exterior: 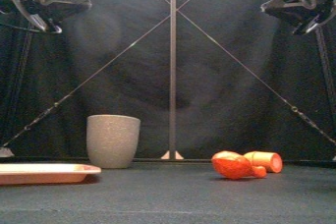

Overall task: Pick the drumstick then place it in the grey bowl
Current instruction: Pick the drumstick

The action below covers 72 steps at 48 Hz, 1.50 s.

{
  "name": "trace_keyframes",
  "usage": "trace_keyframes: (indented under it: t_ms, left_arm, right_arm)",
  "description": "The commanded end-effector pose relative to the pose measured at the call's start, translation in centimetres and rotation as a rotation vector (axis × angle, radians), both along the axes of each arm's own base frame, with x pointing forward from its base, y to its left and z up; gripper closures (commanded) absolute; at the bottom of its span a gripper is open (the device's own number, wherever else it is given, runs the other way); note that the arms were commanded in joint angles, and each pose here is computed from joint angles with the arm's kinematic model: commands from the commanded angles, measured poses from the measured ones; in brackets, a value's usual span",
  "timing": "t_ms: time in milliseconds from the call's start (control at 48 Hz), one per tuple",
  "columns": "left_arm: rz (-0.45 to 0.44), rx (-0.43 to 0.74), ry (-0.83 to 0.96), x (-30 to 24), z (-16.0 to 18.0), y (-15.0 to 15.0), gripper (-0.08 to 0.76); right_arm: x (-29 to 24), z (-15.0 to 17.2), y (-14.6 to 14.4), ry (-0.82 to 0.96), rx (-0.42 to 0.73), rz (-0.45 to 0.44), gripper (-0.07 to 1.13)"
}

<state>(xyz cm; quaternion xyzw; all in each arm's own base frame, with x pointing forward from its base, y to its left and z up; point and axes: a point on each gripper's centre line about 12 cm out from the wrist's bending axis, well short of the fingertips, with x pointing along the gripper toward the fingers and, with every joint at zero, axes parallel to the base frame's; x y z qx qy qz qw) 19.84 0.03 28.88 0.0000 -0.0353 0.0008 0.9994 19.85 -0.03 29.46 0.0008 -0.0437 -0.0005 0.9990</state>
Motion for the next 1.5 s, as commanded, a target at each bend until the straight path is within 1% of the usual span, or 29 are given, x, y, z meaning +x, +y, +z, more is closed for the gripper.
trace_keyframes:
  t_ms: [21, 146, 250, 375, 458, 500, 562, 625, 750, 833, 875, 917, 1146, 1375, 1438, 1500]
  left_arm:
    - [0.005, -0.002, 0.021, 0.3, -0.4, 0.1, 0.7]
    - [0.005, -0.002, 0.032, 0.4, -0.6, 0.1, 0.696]
    - [0.005, 0.001, 0.041, 0.5, -0.8, 0.1, 0.694]
    - [0.009, 0.006, 0.057, 0.7, -1.3, 0.2, 0.694]
    - [0.017, 0.006, 0.061, 0.9, -1.5, 0.4, 0.692]
    - [0.022, 0.005, 0.063, 0.9, -1.6, 0.4, 0.692]
    - [0.026, 0.007, 0.063, 0.9, -1.7, 0.5, 0.692]
    - [0.032, 0.005, 0.061, 1.0, -1.7, 0.7, 0.692]
    - [0.038, 0.006, 0.055, 0.9, -1.7, 0.8, 0.692]
    - [0.038, 0.006, 0.055, 0.9, -1.8, 0.8, 0.692]
    - [0.038, 0.006, 0.058, 0.9, -1.9, 0.8, 0.692]
    - [0.039, 0.003, 0.06, 0.9, -2.0, 0.8, 0.692]
    - [0.04, 0.003, 0.06, 0.8, -2.0, 0.8, 0.692]
    - [0.041, 0.005, 0.061, 0.8, -2.1, 0.9, 0.692]
    - [0.042, 0.003, 0.063, 0.8, -2.1, 0.9, 0.692]
    - [0.042, 0.0, 0.064, 0.8, -2.2, 0.9, 0.692]
  right_arm:
    - [1.0, -1.2, 0.0, 0.06, -0.004, 0.001, 1.04]
    - [3.7, -4.1, 0.2, 0.221, -0.014, 0.01, 1.04]
    - [6.3, -7.2, 0.3, 0.394, -0.027, 0.018, 1.04]
    - [8.6, -10.6, 1.4, 0.599, -0.049, 0.058, 1.03]
    - [9.6, -12.5, 2.2, 0.728, -0.066, 0.083, 1.01]
    - [10.1, -13.2, 2.6, 0.792, -0.077, 0.094, 0.97]
    - [10.6, -13.6, 2.9, 0.844, -0.083, 0.101, 0.88]
    - [11.0, -13.8, 3.0, 0.879, -0.085, 0.103, 0.75]
    - [11.6, -14.0, 3.0, 0.894, -0.074, 0.098, 0.39]
    - [11.8, -14.3, 2.9, 0.905, -0.066, 0.092, 0.19]
    - [11.9, -14.6, 2.9, 0.913, -0.058, 0.088, 0.13]
    - [12.1, -14.8, 2.9, 0.921, -0.056, 0.087, 0.09]
    - [13.0, -16.9, 2.7, 0.988, -0.071, 0.086, 0.1]
    - [14.0, -18.8, 1.5, 1.034, -0.062, 0.053, 0.12]
    - [14.2, -19.1, 1.5, 1.043, -0.062, 0.052, 0.14]
    - [14.4, -19.4, 1.4, 1.051, -0.055, 0.049, 0.21]
